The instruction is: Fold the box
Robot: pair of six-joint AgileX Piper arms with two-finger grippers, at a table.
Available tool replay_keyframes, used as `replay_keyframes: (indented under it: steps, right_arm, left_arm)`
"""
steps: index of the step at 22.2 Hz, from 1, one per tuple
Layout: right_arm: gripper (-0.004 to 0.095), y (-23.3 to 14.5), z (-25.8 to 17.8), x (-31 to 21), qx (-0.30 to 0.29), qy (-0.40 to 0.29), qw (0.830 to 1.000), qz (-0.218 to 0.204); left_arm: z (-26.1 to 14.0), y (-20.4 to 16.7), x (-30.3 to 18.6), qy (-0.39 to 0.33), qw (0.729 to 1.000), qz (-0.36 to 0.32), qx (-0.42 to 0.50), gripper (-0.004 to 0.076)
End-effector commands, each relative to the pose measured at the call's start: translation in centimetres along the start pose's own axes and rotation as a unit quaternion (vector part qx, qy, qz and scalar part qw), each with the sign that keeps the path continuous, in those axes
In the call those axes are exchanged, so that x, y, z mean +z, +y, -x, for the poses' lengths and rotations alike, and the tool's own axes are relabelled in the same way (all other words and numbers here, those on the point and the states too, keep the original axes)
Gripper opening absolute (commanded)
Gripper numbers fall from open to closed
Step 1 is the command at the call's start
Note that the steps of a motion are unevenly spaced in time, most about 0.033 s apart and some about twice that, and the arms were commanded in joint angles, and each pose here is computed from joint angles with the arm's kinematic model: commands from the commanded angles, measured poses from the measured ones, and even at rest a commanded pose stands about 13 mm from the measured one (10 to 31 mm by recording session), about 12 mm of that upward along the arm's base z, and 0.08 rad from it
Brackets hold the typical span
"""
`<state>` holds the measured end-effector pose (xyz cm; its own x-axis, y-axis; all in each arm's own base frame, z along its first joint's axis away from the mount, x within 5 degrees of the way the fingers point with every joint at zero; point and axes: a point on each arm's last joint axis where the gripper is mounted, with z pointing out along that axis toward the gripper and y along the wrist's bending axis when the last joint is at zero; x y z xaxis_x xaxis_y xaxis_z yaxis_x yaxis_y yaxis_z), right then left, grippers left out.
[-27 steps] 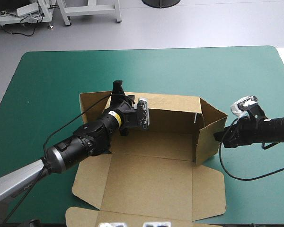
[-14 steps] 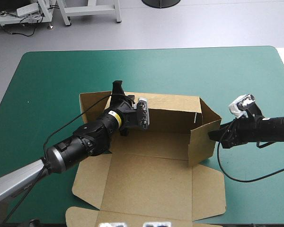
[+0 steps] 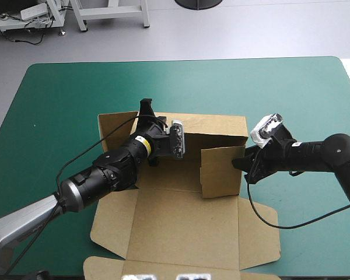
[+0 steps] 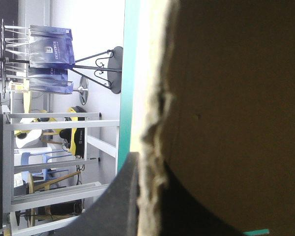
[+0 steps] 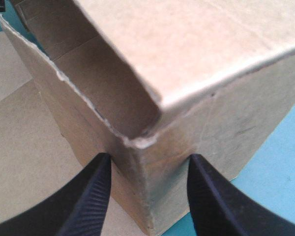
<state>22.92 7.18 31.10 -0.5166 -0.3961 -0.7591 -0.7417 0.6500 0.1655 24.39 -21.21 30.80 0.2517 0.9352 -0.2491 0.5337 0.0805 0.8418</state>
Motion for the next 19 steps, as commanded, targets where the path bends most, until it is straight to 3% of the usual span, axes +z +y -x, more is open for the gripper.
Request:
replay_keyframes:
  steps: [1,14,16,19]
  right_arm:
    - [0.0453,-0.4,1.6,-0.7,0.016,-0.06,0.997,-0.047]
    - [0.0445,-4.5,1.4,2.6,0.078,-0.074,0.988,-0.113]
    - [0.039,-4.7,1.4,2.8,0.094,-0.084,0.986,-0.11]
    - [0.0158,-4.8,1.6,2.9,0.114,-0.097,0.983,-0.107]
  left_arm:
    - [-0.2,-0.4,-0.2,0.019,0.998,-0.019,-0.053,-0.0006]
    - [-0.1,-0.3,-0.2,0.009,0.999,-0.012,-0.039,-0.0006]
    - [0.0,-0.3,-0.2,0.006,0.999,-0.012,-0.04,-0.0006]
    - [0.0,-0.3,-0.2,0.006,0.999,-0.012,-0.04,-0.0006]
